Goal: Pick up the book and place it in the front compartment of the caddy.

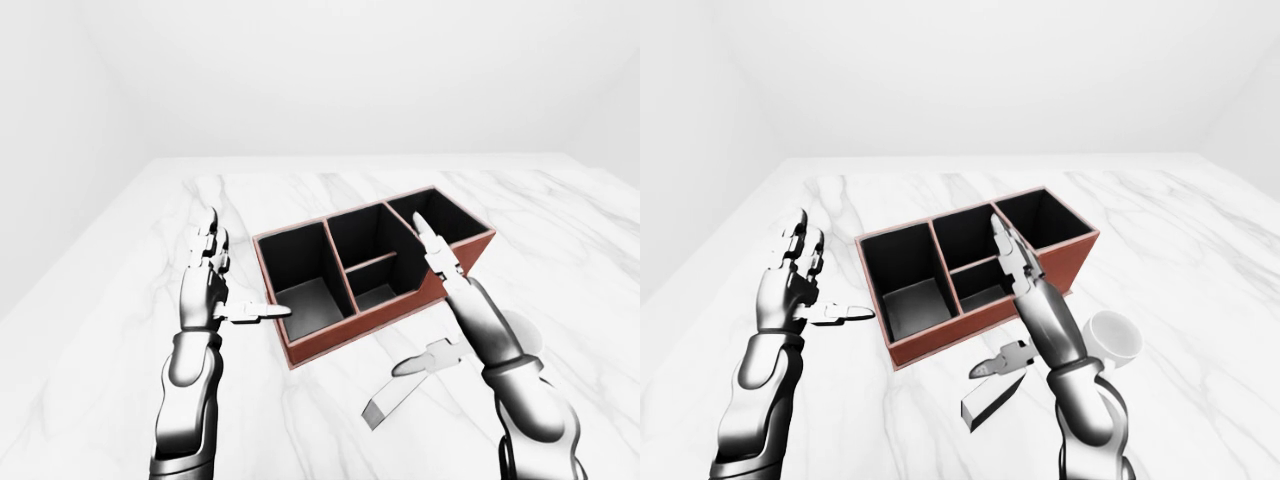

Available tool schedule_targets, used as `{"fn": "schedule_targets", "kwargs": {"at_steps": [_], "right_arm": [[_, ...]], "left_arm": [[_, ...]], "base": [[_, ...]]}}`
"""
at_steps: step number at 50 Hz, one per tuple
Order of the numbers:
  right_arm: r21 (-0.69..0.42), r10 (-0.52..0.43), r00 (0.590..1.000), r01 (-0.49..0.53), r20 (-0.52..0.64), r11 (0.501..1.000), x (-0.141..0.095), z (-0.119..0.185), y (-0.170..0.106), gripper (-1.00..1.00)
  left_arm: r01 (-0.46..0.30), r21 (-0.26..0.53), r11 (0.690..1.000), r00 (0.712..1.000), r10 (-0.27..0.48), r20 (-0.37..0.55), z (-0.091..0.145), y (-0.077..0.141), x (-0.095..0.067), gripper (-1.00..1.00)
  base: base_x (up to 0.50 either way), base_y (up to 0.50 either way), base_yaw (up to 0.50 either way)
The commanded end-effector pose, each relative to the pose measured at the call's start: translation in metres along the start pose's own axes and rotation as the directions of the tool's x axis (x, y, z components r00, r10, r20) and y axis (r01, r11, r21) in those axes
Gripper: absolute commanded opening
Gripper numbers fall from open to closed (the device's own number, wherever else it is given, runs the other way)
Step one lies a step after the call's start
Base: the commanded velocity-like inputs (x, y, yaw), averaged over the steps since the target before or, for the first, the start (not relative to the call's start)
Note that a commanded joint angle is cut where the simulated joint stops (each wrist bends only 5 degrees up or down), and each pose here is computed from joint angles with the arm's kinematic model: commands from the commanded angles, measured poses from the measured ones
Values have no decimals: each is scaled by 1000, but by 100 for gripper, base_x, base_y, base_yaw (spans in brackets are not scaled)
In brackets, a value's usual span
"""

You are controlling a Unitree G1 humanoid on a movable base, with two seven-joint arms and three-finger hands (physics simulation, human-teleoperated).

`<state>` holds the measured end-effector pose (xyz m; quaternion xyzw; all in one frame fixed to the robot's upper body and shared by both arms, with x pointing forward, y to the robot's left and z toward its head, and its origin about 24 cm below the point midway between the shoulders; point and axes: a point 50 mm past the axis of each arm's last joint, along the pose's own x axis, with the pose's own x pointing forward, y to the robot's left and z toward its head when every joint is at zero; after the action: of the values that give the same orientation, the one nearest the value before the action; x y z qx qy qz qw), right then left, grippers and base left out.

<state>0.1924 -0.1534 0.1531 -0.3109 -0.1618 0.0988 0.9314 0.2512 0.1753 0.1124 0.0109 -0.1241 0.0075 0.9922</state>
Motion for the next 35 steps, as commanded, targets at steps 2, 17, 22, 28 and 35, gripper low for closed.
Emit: {"fn": "schedule_targets", "kwargs": {"at_steps": [2,17,22,28,35], "right_arm": [[-19,19,999,-19,-27,1000,-5,-1,1,100],[-33,36,997,-39,-65,999,-15,-2,3,100],[-22,43,994,-45,-98,999,-21,-5,5,100],[-22,54,991,-58,-120,998,-26,-9,8,100],[-28,59,991,-62,-120,998,-28,-10,10,100]], "left_arm": [[1,2,1000,1000,-1,-9,-2,-1,0,100],[1,3,1000,1000,-1,-16,-4,0,0,100],[2,3,1000,1000,-2,-17,-4,-1,-1,100],[2,2,1000,1000,-1,-15,-3,0,-1,100],[2,3,1000,1000,-2,-16,-4,-1,-1,100]], "base": [[0,0,0],[0,0,0],[0,0,0],[0,0,0],[0,0,0]]}}
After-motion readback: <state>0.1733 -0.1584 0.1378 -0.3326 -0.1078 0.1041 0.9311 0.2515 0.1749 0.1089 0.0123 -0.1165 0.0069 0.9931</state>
